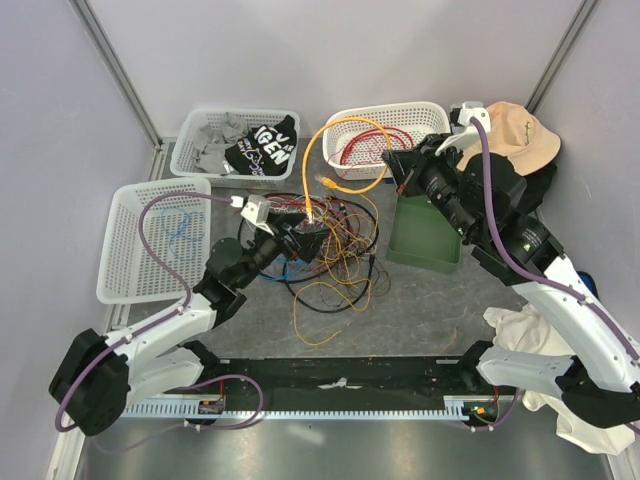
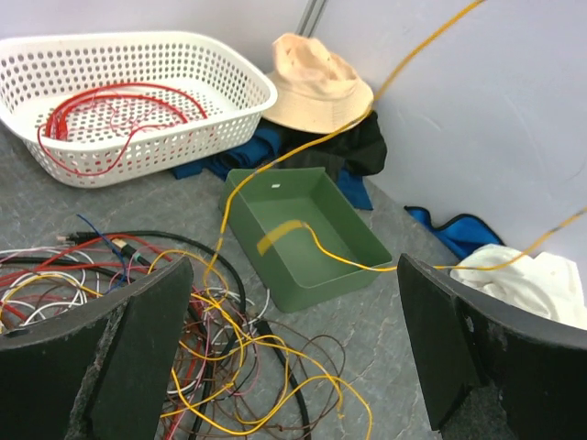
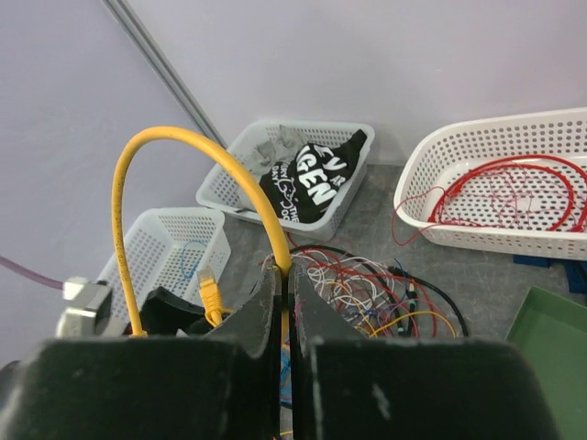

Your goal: Untangle the cables

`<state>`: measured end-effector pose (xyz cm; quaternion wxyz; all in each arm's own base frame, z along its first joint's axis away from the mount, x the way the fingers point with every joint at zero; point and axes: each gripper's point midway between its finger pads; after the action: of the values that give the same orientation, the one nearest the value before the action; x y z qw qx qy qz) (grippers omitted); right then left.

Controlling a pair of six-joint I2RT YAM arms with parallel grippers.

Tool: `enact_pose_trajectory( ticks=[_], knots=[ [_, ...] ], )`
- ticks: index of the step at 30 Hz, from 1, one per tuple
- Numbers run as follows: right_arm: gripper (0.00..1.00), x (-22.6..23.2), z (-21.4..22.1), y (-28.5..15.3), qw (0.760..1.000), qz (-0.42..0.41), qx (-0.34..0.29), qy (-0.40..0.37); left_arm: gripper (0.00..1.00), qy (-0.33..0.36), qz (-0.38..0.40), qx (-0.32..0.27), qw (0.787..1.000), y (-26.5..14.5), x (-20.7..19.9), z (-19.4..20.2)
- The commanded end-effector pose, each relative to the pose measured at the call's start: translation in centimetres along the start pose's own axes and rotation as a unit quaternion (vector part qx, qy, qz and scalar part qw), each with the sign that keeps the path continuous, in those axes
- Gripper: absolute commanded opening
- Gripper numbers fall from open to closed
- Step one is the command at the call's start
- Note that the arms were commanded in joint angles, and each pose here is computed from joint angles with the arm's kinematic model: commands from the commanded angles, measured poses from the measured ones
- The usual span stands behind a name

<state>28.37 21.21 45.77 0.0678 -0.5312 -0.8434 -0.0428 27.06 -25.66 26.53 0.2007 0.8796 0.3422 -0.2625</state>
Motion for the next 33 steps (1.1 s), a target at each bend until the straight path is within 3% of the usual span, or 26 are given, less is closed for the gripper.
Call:
enact_pose_trajectory(
  ticks=[1, 10, 12, 13, 14, 16, 17, 19, 21, 22, 24, 25, 27, 29, 33],
  knots=[
    [0.00, 0.8, -3.4, -1.4, 0.999, -0.022, -0.036, 0.020, 1.00, 0.034, 0.029, -0.046, 0.998, 2.0, -1.6, -2.7],
    [0.00, 0.9, -4.0, -2.2, 0.998, -0.029, -0.039, 0.025, 1.00, 0.027, 0.021, -0.053, 0.998, 4.5, 0.1, -1.5],
    [0.00, 0.9, -4.1, -2.3, 0.998, -0.031, -0.039, 0.026, 0.92, 0.021, 0.023, -0.055, 0.998, 5.0, 0.1, -1.4],
    [0.00, 0.9, -4.0, -2.4, 0.999, -0.030, -0.037, 0.025, 0.86, 0.021, 0.026, -0.053, 0.998, 5.3, 0.0, -1.4],
    [0.00, 0.7, -4.1, -2.3, 0.999, -0.025, -0.038, 0.023, 0.62, 0.020, 0.029, -0.046, 0.998, 5.6, 0.0, -1.0],
    [0.00, 0.2, -3.9, -2.5, 0.999, -0.015, -0.035, 0.016, 0.28, 0.020, 0.026, -0.030, 0.999, 5.9, -0.1, -0.8],
    [0.00, 0.0, -4.1, -2.7, 0.999, -0.011, -0.038, 0.014, 0.02, 0.019, 0.014, -0.025, 0.999, 5.9, 0.0, -1.0],
    [0.00, -0.8, -4.1, -2.9, 0.999, 0.008, -0.038, 0.009, 0.02, 0.008, -0.074, 0.011, 0.997, 5.6, 2.7, -0.3],
    [0.00, -1.2, -4.1, -2.9, 0.999, 0.018, -0.039, 0.006, 0.02, 0.006, -0.184, 0.001, 0.983, 4.6, 5.9, -1.4],
    [0.00, -1.4, -4.0, -2.9, 0.999, 0.024, -0.039, 0.006, 0.02, 0.003, -0.263, 0.047, 0.964, 3.0, 8.7, -0.5],
    [0.00, -1.5, -4.4, -2.9, 0.999, 0.030, -0.043, 0.005, 0.02, -0.047, -0.333, 0.072, 0.939, 1.2, 11.5, 0.1],
    [0.00, -1.6, -4.5, -2.8, 0.999, 0.032, -0.044, 0.003, 0.02, -0.078, -0.392, 0.088, 0.912, -1.3, 14.2, 0.2],
    [0.00, -1.8, -5.3, -3.0, 0.998, 0.038, -0.052, -0.002, 0.02, -0.158, -0.407, 0.096, 0.895, -3.0, 15.5, 0.7],
    [0.00, -3.1, -5.5, -3.4, 0.996, 0.070, -0.052, -0.012, 0.02, -0.214, -0.433, 0.057, 0.874, -5.9, 17.7, -0.5],
    [0.00, -5.8, -5.6, -4.7, 0.989, 0.132, -0.054, -0.033, 0.02, -0.220, -0.438, 0.013, 0.872, -8.3, 17.9, -2.8]
  ],
)
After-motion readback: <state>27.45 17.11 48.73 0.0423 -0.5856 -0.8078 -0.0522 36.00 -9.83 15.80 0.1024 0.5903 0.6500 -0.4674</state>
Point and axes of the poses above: each gripper's point midway between its finger pads, its own y axis out along the fingers, its own x axis along the line the jaws close on, z = x × y, and after that the axes turned 14 degrees about -y, right-handed
